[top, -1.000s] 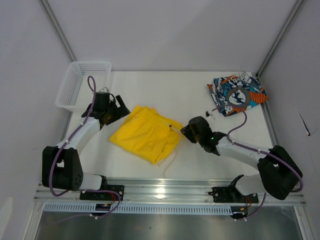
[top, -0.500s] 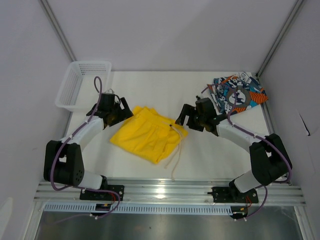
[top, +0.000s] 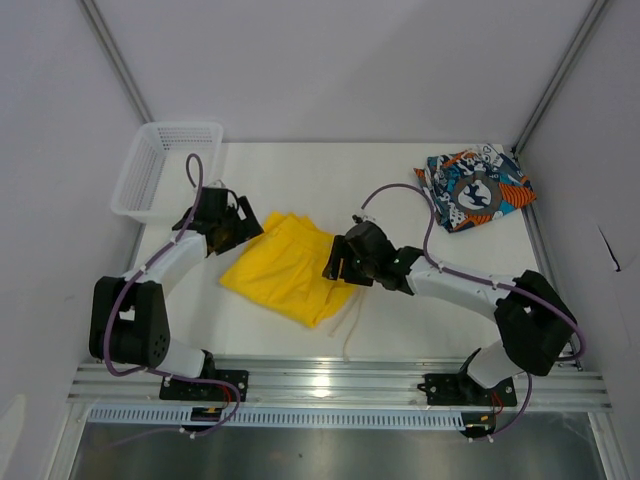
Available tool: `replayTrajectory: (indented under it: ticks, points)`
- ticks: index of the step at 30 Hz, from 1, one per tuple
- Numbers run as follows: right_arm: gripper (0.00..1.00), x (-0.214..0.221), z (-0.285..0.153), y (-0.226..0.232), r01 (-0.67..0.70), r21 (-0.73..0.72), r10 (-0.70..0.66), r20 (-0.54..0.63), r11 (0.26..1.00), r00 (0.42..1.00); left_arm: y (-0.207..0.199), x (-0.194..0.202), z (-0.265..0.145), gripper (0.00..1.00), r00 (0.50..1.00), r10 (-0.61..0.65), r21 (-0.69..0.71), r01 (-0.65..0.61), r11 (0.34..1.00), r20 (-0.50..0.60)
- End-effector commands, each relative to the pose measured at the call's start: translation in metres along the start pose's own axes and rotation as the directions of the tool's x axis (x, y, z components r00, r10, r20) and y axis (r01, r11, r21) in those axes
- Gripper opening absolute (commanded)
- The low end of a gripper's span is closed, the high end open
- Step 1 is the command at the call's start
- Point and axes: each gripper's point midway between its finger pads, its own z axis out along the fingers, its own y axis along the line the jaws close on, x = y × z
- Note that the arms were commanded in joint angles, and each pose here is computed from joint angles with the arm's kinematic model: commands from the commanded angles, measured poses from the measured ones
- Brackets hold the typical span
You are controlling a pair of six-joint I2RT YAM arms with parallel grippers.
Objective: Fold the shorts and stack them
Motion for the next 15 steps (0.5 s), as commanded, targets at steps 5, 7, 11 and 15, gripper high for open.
replayTrajectory:
  ticks: [5, 7, 11, 15]
  points:
    - [0.6, -0.018, 0.031, 0.012, -0.035, -0.013, 0.036, 0.036, 0.999, 0.999, 0.002, -0.008, 0.007, 0.9, 1.0, 0.002, -0.002, -0.002, 1.0, 0.02]
    - [0.59, -0.015, 0.04, 0.011, -0.041, -0.01, 0.041, 0.023, 0.999, 0.999, 0.003, -0.009, 0.006, 0.9, 1.0, 0.003, -0.006, -0.003, 1.0, 0.023]
    - [0.57, -0.007, 0.052, 0.004, -0.048, 0.014, 0.048, 0.001, 0.999, 0.999, 0.002, -0.009, 0.005, 0.9, 1.0, 0.003, -0.005, -0.003, 1.0, 0.024]
    - [0.48, -0.003, 0.059, 0.001, -0.058, 0.014, 0.059, -0.009, 0.998, 0.998, 0.003, -0.009, 0.006, 0.9, 1.0, 0.004, -0.007, -0.004, 1.0, 0.023]
